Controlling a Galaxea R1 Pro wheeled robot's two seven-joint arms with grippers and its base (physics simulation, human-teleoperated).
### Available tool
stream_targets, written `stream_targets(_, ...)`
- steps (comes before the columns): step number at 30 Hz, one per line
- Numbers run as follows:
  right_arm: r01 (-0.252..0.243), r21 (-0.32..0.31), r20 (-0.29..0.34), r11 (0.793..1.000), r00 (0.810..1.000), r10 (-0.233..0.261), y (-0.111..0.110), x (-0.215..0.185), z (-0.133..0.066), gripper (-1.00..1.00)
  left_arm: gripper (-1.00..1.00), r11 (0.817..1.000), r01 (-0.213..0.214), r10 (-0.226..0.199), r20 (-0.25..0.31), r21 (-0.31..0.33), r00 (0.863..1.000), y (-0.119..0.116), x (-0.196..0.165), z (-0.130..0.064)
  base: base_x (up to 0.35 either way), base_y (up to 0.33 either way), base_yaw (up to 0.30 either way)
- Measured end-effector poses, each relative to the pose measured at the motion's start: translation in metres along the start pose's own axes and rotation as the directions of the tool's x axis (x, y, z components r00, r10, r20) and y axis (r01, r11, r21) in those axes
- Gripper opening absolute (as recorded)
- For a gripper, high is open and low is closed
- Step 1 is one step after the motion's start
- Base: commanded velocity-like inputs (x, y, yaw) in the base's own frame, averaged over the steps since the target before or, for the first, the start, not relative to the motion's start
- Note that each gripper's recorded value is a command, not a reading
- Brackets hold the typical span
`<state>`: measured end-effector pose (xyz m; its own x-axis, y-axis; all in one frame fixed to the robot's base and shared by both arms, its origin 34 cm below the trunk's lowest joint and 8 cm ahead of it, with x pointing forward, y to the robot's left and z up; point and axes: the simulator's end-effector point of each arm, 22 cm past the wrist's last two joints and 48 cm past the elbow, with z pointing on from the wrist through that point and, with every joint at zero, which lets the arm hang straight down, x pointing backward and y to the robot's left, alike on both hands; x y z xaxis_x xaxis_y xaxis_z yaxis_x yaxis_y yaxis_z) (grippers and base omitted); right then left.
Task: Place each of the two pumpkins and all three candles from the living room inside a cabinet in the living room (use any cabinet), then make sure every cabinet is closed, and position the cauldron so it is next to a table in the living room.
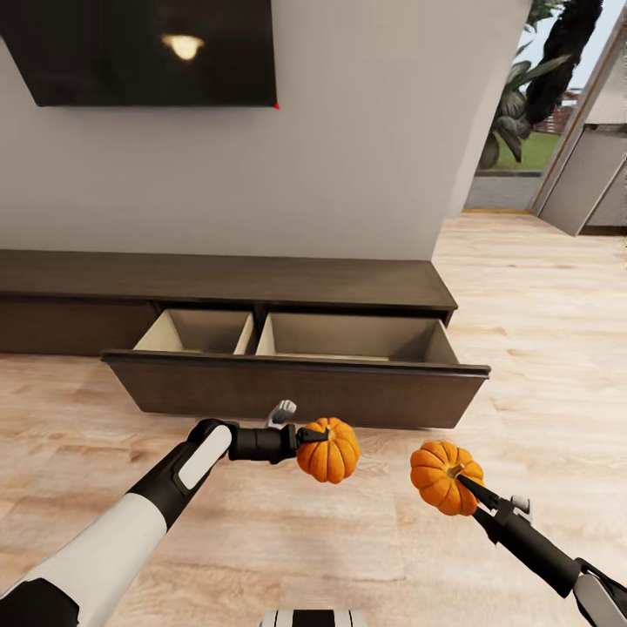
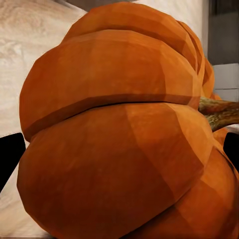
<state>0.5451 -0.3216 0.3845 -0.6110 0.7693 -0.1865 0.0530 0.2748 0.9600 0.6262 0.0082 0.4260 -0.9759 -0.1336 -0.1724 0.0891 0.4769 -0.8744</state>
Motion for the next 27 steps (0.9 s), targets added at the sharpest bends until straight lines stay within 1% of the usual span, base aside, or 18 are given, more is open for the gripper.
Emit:
stream_targets(3,0.008,-0.009,0.004,1.0,1.0,-0.008,0.006,-0.002,0.0,-1.0,-1.0,1.0,0.004,-0.004,-0.026,-0.004,1.0,-0.004,0.005,-0.003,0.0,0.0,0.0)
stream_targets(6,0.014,-0.019,0.008,1.0,1.0,-0.014,0.012,-0.004,0.0,-1.0,-1.0,1.0,0.003,-0.003,-0.038,-0.004,0.999,-0.009,0.007,-0.006,-0.115,0.0,0.0)
stream_targets(12,0.03,-0.034,0.015,0.999,0.999,-0.029,0.023,-0.008,-0.001,-1.0,-1.0,1.0,-0.019,0.019,-0.033,-0.006,0.999,-0.02,0.005,-0.012,-0.221,0.0,0.0)
stream_targets(13,0.032,-0.036,0.017,0.999,0.999,-0.031,0.024,-0.009,-0.001,-1.0,-1.0,1.0,-0.023,0.023,-0.031,-0.003,0.999,-0.023,0.004,-0.013,-0.087,0.0,0.0)
stream_targets(16,0.041,-0.01,0.027,0.999,0.999,-0.041,0.023,-0.013,-0.002,-1.0,-1.0,0.999,-0.036,0.036,-0.025,-0.002,0.999,-0.03,0.002,-0.017,-0.05,0.0,0.0)
stream_targets(23,0.072,-0.002,0.023,0.997,0.997,-0.072,0.037,-0.019,0.004,-1.0,-1.0,0.998,-0.063,0.063,-0.012,-0.007,0.998,-0.041,-0.002,-0.024,-0.011,0.0,0.0)
stream_targets(24,0.081,0.023,0.013,0.996,0.997,-0.082,0.038,-0.021,0.01,-1.0,-1.0,0.998,-0.067,0.067,-0.01,-0.01,0.998,-0.042,-0.003,-0.025,-0.002,0.0,0.0)
stream_targets(26,0.109,0.113,-0.034,0.988,0.994,-0.106,0.042,-0.033,0.033,-1.0,-1.0,0.996,-0.077,0.076,-0.006,-0.041,0.997,-0.039,-0.004,-0.027,-0.001,0.0,0.0)
stream_targets(27,0.109,0.136,-0.037,0.985,0.994,-0.105,0.051,-0.043,0.044,-1.0,-1.0,0.995,-0.083,0.083,-0.003,-0.057,0.997,-0.038,-0.006,-0.028,0.0,0.0,0.0)
